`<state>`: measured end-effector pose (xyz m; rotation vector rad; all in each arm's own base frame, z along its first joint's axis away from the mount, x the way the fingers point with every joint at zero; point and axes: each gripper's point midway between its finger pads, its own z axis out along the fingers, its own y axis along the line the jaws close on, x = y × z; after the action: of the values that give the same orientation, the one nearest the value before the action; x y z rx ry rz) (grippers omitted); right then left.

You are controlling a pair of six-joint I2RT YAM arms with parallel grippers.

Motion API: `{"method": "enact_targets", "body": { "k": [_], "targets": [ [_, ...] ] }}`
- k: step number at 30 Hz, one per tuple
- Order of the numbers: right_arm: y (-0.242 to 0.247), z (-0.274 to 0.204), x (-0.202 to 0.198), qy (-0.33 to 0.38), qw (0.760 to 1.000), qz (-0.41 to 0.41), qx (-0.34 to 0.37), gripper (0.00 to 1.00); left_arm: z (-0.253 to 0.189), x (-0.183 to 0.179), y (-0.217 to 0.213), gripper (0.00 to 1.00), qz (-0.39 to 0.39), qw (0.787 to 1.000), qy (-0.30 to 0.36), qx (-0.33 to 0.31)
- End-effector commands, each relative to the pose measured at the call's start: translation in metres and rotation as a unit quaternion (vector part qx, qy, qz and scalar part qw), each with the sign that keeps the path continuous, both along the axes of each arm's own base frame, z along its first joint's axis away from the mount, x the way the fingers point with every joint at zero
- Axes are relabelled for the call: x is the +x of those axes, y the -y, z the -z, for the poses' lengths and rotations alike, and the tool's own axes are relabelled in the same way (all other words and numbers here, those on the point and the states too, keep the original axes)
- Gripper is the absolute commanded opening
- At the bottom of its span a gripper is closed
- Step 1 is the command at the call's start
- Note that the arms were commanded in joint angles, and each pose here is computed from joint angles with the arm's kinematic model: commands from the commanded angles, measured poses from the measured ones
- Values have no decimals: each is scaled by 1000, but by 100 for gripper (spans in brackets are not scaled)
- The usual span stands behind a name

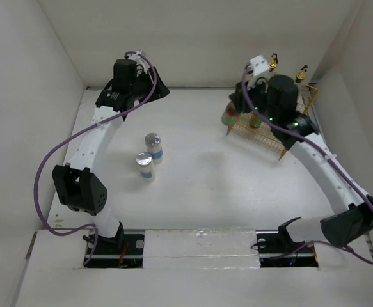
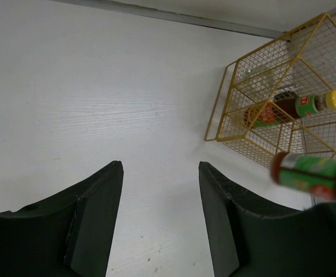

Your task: Organize the condiment bottles

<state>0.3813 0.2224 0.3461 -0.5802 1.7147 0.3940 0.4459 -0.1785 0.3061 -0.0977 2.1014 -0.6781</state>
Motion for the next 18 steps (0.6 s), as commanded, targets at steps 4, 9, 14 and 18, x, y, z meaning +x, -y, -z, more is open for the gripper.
{"method": "enact_targets", "body": {
  "k": [4, 9, 14, 18],
  "targets": [
    [132, -102, 16, 93, 978, 183, 25, 7, -19, 1, 19, 51, 30, 999, 24, -28],
    [196, -127, 42, 112, 962, 247, 13, 7, -23, 3, 32, 51, 44, 998, 29, -26],
    [240, -130, 62, 120, 953, 277, 16, 7, -23, 2, 34, 51, 48, 998, 29, -27],
    [249, -127, 70, 119, 953, 279, 15, 6, -23, 2, 34, 51, 48, 998, 29, -27]
  ]
}}
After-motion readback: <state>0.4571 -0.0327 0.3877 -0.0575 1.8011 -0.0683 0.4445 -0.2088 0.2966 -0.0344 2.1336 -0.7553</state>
